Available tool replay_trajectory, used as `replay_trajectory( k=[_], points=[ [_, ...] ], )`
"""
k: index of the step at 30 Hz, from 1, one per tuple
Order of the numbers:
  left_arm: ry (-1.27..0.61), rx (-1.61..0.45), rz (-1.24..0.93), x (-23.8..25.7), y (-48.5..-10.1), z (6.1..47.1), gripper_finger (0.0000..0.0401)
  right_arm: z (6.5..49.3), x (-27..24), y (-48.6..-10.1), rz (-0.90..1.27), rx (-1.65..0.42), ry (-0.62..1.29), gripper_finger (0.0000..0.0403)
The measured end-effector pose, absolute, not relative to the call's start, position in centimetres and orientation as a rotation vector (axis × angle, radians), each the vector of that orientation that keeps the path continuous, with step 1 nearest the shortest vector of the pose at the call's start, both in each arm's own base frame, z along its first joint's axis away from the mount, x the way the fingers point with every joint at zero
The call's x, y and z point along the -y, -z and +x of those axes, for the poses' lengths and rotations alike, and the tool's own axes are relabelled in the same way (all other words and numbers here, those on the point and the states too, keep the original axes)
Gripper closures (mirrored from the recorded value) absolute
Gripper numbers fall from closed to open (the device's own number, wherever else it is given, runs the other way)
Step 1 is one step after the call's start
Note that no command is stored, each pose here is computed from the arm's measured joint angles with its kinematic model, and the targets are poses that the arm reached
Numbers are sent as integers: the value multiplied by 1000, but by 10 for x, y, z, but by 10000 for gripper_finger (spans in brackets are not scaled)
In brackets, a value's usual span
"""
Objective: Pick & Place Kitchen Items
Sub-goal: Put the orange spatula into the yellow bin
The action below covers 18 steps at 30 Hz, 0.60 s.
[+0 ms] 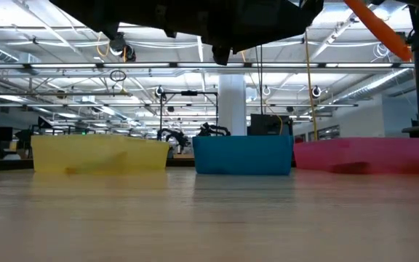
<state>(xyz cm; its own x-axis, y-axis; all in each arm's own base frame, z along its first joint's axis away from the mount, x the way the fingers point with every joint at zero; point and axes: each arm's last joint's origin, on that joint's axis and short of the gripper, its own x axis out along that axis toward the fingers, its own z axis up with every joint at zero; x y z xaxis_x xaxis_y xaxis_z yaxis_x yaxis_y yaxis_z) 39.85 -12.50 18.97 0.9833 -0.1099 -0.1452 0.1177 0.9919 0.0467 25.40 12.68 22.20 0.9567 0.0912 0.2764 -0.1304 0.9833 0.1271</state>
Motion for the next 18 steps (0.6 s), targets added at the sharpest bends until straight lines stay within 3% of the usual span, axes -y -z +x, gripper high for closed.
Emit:
replay_trajectory(
  k=[11,18],
  points=[
    [102,-85,95,123,-195,400,191,265,-132,-234,94,269,-132,381],
    [112,100,89,124,-213,400,170,267,-137,-252,44,379,-225,382]
  ],
)
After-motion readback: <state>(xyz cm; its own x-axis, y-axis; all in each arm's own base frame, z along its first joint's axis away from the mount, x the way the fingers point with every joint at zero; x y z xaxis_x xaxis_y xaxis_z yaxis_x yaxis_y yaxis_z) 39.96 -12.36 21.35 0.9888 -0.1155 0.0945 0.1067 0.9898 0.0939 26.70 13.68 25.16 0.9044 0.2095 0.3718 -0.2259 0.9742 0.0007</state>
